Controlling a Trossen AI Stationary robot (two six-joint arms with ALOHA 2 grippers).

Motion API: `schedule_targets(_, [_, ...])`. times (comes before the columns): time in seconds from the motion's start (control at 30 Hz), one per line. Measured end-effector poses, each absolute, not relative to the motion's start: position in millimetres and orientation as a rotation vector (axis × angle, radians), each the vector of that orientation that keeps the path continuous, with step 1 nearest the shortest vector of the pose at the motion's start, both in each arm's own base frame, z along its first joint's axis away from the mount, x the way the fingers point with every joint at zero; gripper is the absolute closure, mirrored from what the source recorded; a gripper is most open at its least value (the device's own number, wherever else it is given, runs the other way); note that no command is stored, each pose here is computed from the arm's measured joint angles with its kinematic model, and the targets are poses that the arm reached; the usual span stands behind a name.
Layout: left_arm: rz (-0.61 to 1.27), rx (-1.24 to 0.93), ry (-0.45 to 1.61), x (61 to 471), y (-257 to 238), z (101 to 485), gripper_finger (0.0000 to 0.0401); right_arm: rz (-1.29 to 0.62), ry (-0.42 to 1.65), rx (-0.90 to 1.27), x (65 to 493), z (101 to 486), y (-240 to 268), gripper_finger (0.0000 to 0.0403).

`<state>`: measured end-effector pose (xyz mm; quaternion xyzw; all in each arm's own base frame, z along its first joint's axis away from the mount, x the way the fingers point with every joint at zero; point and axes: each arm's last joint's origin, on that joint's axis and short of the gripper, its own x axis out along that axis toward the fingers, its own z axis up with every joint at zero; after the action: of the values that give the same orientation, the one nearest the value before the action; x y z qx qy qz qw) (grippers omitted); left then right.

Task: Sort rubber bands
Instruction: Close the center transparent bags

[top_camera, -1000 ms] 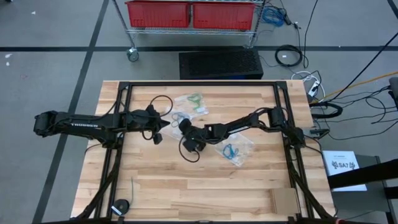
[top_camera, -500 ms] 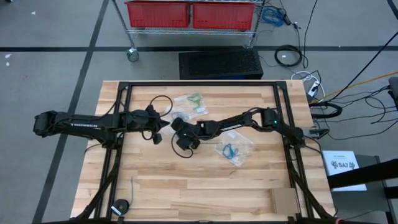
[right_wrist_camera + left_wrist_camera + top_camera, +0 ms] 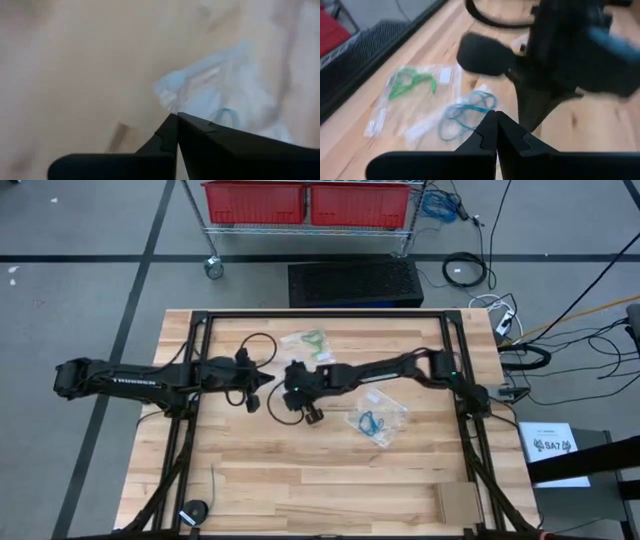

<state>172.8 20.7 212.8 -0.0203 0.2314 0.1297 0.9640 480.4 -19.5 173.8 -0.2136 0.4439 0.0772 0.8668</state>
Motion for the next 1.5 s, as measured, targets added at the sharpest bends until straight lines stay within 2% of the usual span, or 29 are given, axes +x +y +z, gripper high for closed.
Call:
schedule_targets(0.2, [0.188, 0.01, 0.421, 169.7, 9.6, 219.9, 0.0399, 0.139, 0.954, -0.246, 459.2, 204.4, -0.2, 0.0403])
schedule_targets(0.33, [0.116, 0.067, 0.363, 167.3, -0.9, 227.2, 0.0399, 0.102, 0.879, -0.175, 437.3, 235.4, 15.5, 0.0403])
schedule_targets(0.6, [-0.124, 0.121, 0.206, 175.6, -18.7, 239.1, 0.0392, -0.069, 0.649, -0.107, 391.3, 264.9, 33.1, 0.0403])
schedule_targets(0.7, [-0.139, 0.129, 0.177, 183.8, -21.3, 238.3, 0.0359, -0.082, 0.616, -0.114, 387.0, 263.0, 37.6, 0.0403])
schedule_targets(0.83, [-0.051, 0.131, 0.19, 194.6, -20.0, 232.0, 0.0291, -0.069, 0.551, -0.142, 387.8, 272.1, 44.0, 0.0403])
schedule_targets(0.97, [-0.04, 0.126, 0.185, 203.7, -20.7, 230.1, 0.0227, -0.058, 0.535, -0.161, 388.8, 272.7, 46.7, 0.0403])
schedule_targets(1.1, [-0.037, 0.078, 0.184, 210.5, -21.6, 234.6, 0.0199, -0.058, 0.537, -0.164, 388.7, 272.6, 46.6, 0.0403])
schedule_targets(1.3, [-0.038, 0.082, 0.242, 218.9, -22.5, 227.2, 0.0213, -0.058, 0.524, -0.168, 389.3, 273.6, 46.6, 0.0403])
schedule_targets(1.4, [-0.035, 0.084, 0.266, 223.6, -22.9, 223.5, 0.0238, -0.064, 0.52, -0.174, 389.6, 274.0, 46.4, 0.0403])
schedule_targets(1.5, [0.003, 0.091, 0.275, 227.2, -22.1, 223.0, 0.028, -0.079, 0.52, -0.185, 389.6, 274.1, 45.9, 0.0403])
